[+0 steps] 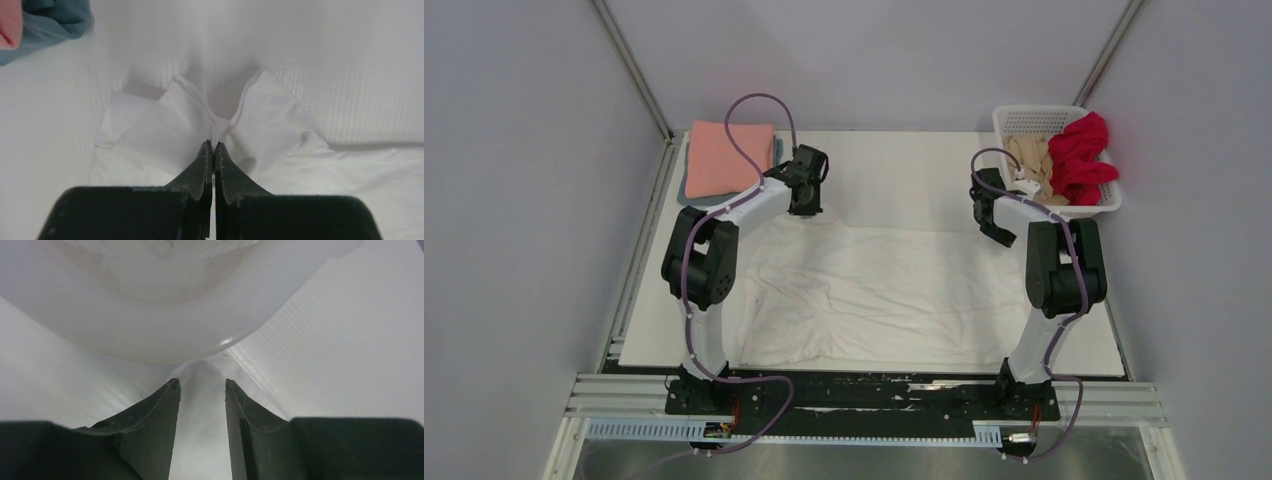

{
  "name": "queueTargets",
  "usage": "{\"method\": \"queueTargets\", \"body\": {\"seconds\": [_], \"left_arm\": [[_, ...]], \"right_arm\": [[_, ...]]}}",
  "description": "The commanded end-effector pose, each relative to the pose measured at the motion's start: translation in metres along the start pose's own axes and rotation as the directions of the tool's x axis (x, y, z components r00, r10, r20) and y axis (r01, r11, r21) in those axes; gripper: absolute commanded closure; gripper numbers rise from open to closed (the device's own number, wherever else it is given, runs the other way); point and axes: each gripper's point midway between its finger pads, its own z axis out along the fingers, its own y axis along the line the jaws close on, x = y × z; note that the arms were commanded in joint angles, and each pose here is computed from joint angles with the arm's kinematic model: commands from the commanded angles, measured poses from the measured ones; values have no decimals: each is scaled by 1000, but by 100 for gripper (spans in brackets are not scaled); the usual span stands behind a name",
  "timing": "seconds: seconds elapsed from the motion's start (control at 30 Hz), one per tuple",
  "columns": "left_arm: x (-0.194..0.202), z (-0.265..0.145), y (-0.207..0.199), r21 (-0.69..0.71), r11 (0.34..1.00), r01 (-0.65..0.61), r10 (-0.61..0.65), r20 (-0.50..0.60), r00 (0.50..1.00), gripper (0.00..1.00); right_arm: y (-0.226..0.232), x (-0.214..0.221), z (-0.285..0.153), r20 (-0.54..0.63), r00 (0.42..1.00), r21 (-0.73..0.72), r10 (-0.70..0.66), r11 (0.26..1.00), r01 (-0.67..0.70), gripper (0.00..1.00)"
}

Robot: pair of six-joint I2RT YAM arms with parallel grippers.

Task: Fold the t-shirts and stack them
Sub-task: Grab the side of the flattened tshirt furthest away from the robot with both arms

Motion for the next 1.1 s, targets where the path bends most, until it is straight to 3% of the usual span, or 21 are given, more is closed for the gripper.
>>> {"method": "queueTargets", "body": {"seconds": [0.0,0.37,0.57,0.77,1.07], "left_arm": [[-30,-26,-4,39,998,42,-46,104,994,100],[-30,-27,-6,50,998,38,-43,108,993,100],[-30,-26,-11,76,996,39,-47,108,993,100],[-32,-28,-11,81,996,43,-52,111,992,100],[-29,-29,-9,78,996,53,-61,108,992,100]], "right_arm": [[4,-12,4,17,1000,15,6,1000,-6,61],[43,-32,1,-2,995,-82,95,992,-95,54],[47,-12,12,-67,997,-70,43,996,-47,52],[27,13,10,-123,992,-16,-4,1000,2,52],[-6,20,6,-114,993,86,-32,995,42,54]]}}
